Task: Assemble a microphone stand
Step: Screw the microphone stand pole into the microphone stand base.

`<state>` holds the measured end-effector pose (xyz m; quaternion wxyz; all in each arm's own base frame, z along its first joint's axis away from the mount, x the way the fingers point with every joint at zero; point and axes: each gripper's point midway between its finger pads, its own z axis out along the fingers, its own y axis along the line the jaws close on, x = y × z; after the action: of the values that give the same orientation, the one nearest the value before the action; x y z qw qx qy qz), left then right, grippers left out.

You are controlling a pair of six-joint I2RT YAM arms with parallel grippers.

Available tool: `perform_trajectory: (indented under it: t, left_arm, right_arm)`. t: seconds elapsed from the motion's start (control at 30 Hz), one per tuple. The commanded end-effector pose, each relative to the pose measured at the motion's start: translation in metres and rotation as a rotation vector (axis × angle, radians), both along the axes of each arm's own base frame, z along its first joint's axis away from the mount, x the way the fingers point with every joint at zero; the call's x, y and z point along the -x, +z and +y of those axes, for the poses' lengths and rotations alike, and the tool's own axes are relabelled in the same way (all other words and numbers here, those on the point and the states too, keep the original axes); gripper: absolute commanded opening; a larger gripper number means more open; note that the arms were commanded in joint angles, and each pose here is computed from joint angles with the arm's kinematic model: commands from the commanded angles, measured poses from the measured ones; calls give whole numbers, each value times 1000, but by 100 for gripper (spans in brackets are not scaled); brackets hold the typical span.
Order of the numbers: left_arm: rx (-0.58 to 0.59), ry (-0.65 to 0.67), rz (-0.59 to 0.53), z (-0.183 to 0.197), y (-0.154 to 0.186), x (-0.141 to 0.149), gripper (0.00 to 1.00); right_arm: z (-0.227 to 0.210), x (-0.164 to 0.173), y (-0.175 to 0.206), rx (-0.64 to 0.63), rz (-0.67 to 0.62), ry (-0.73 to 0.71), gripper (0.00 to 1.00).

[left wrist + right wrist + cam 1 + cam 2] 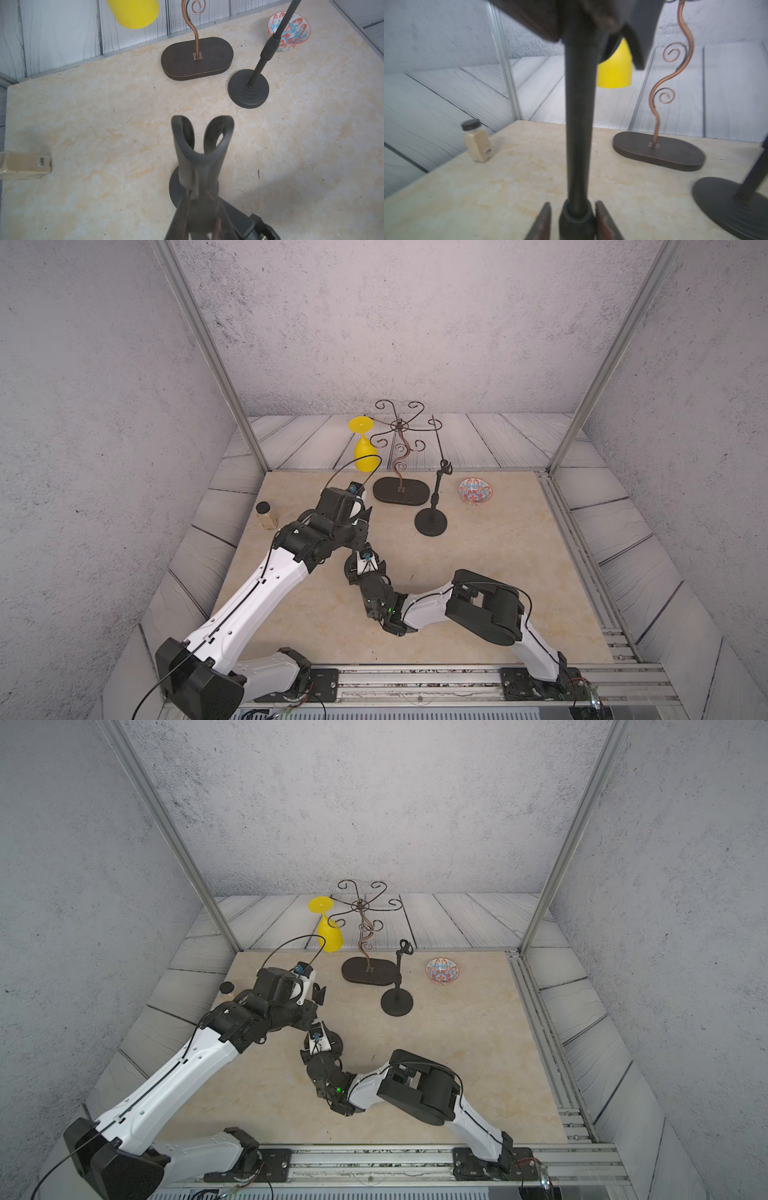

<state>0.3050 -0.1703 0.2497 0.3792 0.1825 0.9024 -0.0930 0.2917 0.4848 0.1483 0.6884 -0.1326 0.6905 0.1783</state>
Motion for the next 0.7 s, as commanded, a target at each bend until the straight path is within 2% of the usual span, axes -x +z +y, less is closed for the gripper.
perform_trajectory:
  t: [0.0, 0.17, 0.37, 0.47, 0.67]
  left_arm:
    - [54, -57, 6, -14, 5, 6, 1]
    - [54, -57, 6, -14, 5, 7, 2]
    - [56, -55, 3, -12, 6, 7, 1]
    - [57, -55, 4, -13, 6, 6, 2]
    - [55, -59, 6, -13, 6, 5, 1]
  right_arm:
    - [16, 26, -4, -5, -16, 278, 59]
    - [-2, 48, 0, 1, -29, 592, 61]
    - [-29, 51, -1, 51, 54, 952, 56]
    - [-38, 42, 0, 102, 51, 1000, 50]
    - [-35, 23, -1, 155, 71, 1037, 46]
